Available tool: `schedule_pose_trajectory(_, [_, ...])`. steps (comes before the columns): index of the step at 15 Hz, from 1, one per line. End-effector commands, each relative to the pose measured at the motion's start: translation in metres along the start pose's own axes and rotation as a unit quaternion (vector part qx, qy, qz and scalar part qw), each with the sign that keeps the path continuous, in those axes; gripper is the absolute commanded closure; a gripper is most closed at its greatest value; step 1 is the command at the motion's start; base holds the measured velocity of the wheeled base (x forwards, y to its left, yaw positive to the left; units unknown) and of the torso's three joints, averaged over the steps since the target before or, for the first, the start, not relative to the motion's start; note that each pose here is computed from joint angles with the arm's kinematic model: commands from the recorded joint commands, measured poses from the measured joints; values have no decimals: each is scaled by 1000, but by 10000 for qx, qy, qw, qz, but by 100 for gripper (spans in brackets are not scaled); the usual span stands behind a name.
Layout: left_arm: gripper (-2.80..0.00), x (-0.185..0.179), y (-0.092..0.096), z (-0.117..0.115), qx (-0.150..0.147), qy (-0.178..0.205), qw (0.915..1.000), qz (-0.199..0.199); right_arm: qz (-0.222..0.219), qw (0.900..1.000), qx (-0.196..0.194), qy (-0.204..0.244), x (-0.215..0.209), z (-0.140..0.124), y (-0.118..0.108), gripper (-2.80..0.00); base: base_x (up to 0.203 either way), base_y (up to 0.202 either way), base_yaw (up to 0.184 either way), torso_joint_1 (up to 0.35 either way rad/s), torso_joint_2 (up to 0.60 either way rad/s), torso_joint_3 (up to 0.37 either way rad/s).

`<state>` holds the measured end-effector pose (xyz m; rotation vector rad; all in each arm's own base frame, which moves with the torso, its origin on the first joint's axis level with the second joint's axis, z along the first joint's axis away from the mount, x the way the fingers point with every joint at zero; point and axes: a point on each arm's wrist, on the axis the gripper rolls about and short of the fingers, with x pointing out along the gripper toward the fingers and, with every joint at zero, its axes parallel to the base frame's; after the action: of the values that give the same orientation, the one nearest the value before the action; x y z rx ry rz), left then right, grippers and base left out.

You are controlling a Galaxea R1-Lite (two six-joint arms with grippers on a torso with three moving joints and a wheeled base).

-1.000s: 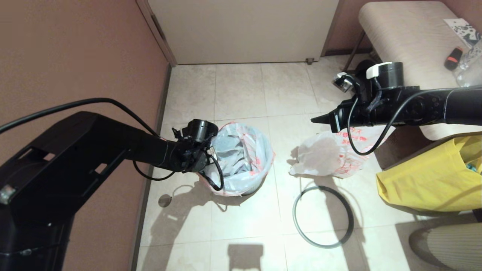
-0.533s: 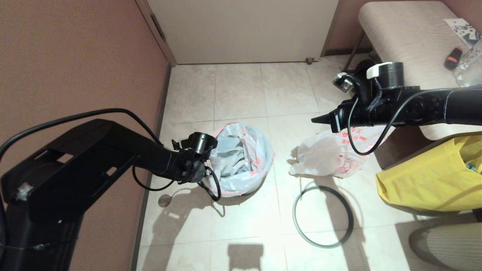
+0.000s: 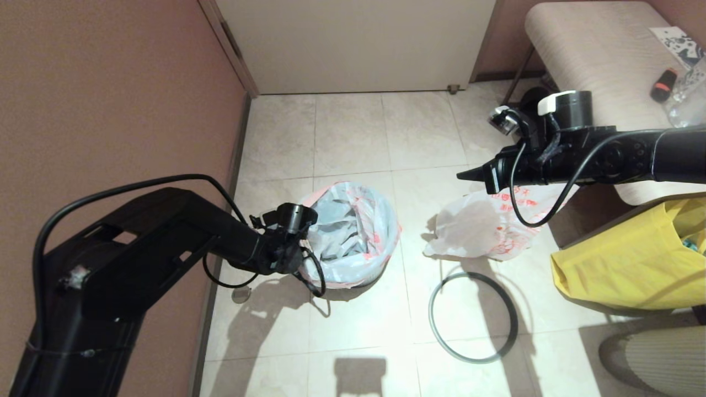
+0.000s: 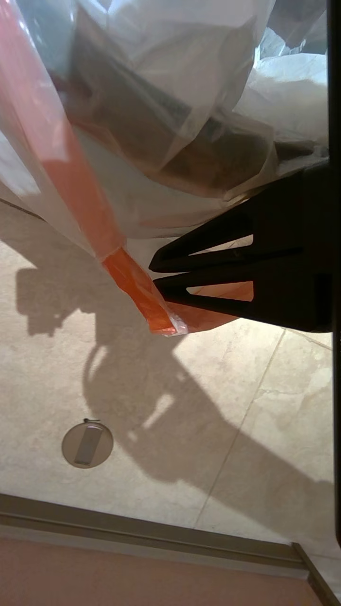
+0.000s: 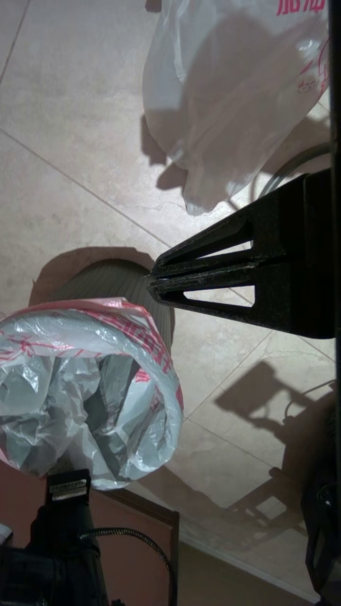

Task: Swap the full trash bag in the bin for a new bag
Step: Put the new garbage bag on the trash can

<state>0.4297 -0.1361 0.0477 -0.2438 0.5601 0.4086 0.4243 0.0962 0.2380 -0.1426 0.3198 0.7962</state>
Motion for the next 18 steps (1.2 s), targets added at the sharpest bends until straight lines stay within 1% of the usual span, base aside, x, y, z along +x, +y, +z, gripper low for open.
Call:
schedule_pose_trajectory(1, [0,-17,-3,17,-132,-180,9996,-154,32,10000,-3,9,1,-1,1,0,0,0,0,0,0,0])
schedule_pose_trajectory(4, [0,-62,-9,50,-328,-506,9965,-573,33,10000,-8,3,1,0,1,0,0,0,0,0,0,0])
schedule_pose_trajectory(6, [0,-80,-13,58,-329,-559,9952,-730,27,10000,-6,3,1,0,1,0,0,0,0,0,0,0])
schedule_pose_trajectory(7, [0,-78,-16,59,-337,-569,9948,-780,31,10000,-12,-4,0,0,1,0,0,0,0,0,0,0])
schedule_pose_trajectory(10, [0,-55,-32,60,-410,-613,9934,-884,24,10000,-9,-4,0,0,1,0,0,0,0,0,0,0])
schedule_pose_trajectory(12, [0,-38,-43,57,-331,-611,9928,-977,25,10000,-7,0,0,0,1,0,0,0,0,0,0,0])
schedule_pose_trajectory(14, [0,-27,-50,53,-278,-619,9926,-1007,27,10000,-1,9,1,-1,0,0,0,0,0,0,0,0])
schedule_pose_trajectory(15, [0,-25,-53,53,-280,-634,9921,-1042,31,10000,1,14,2,-1,0,0,0,0,0,0,0,0])
schedule_pose_trajectory(17, [0,-35,-57,57,-275,-644,9907,-1166,39,10000,9,28,3,-2,0,0,0,0,0,0,0,0])
schedule_pose_trajectory(18, [0,-38,-60,56,-250,-630,9905,-1200,34,10000,7,15,2,-1,0,0,0,0,0,0,0,0])
